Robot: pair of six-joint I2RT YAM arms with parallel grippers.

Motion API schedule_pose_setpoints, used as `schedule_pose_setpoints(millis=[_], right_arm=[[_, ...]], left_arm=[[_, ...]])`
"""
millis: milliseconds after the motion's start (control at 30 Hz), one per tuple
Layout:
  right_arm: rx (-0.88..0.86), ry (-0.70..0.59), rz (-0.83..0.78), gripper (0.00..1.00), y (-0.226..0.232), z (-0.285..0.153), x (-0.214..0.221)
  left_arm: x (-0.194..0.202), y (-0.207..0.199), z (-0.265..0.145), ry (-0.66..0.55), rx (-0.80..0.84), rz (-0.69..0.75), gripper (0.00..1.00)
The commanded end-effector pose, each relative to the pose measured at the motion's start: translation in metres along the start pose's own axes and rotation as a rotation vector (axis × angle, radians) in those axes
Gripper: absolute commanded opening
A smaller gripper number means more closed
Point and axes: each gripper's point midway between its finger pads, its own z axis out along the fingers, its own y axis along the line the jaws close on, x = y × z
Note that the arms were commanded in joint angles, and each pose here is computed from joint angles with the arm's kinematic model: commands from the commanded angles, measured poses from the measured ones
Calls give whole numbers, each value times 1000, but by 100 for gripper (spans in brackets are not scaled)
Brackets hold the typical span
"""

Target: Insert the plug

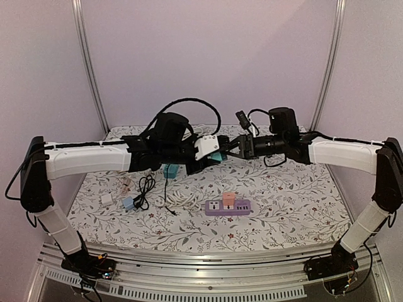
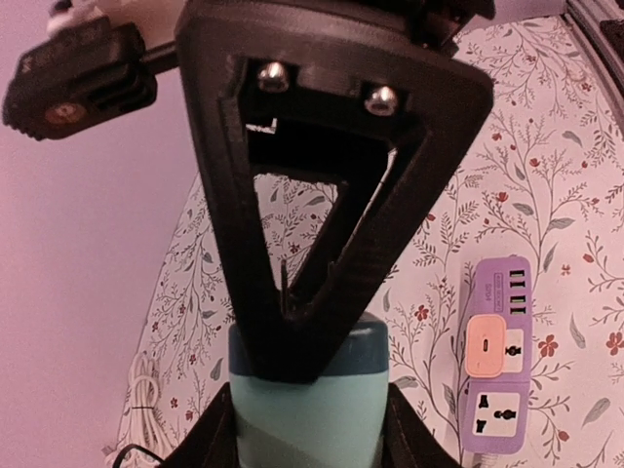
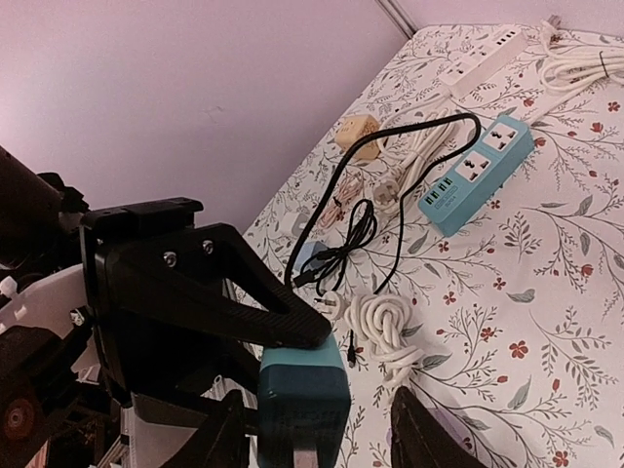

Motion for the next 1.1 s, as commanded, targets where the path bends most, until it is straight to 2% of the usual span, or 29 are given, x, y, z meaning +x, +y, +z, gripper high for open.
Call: schedule_pose_setpoints(millis=[0,233,300,333,367,400,467,500,533,633,733,833,900,967,1033,1067], right_arm=[[-49,39,-1,43,7,20,5],[-85,67,8,23,12,23,9],[-95,85,20,14,11,27,13],[-90,89,28,2,8,28,15],[-86,91,30,0,7,29,16],[-85,89,27,0,6,29,16],[-66,77,21,0,5,28,14],[-58,61,8,0,7,25,9],[-45,48,-5,0,7,22,5],[-17,-16,-66,0,15,10,-19],[16,-97,-153,0,29,-3,-47],[53,-186,-244,0,44,-19,-71],[71,-245,-298,0,52,-25,-81],[70,-307,-349,0,66,-32,-89],[47,-339,-381,0,80,-35,-91],[33,-355,-397,0,87,-37,-92]], left_arm=[[-10,-2,-4,-24,-18,31,0],[-8,4,-4,-10,-44,38,0],[-8,6,-3,-6,-59,39,0],[-7,8,-3,-4,-69,38,0],[-6,9,-3,3,-77,35,0],[-5,10,-2,8,-82,30,7],[-4,19,-3,19,-128,6,61],[-5,24,-6,13,-157,-14,84],[-9,28,-10,1,-176,-37,97],[-26,35,-40,-102,-183,-146,99],[-51,34,-81,-315,-119,-299,99],[-58,29,-119,-512,-86,-488,98],[-65,26,-137,-649,-65,-582,86],[-69,21,-142,-734,-33,-647,73],[-67,26,-138,-781,-40,-720,67],[-68,29,-137,-814,-30,-746,68]])
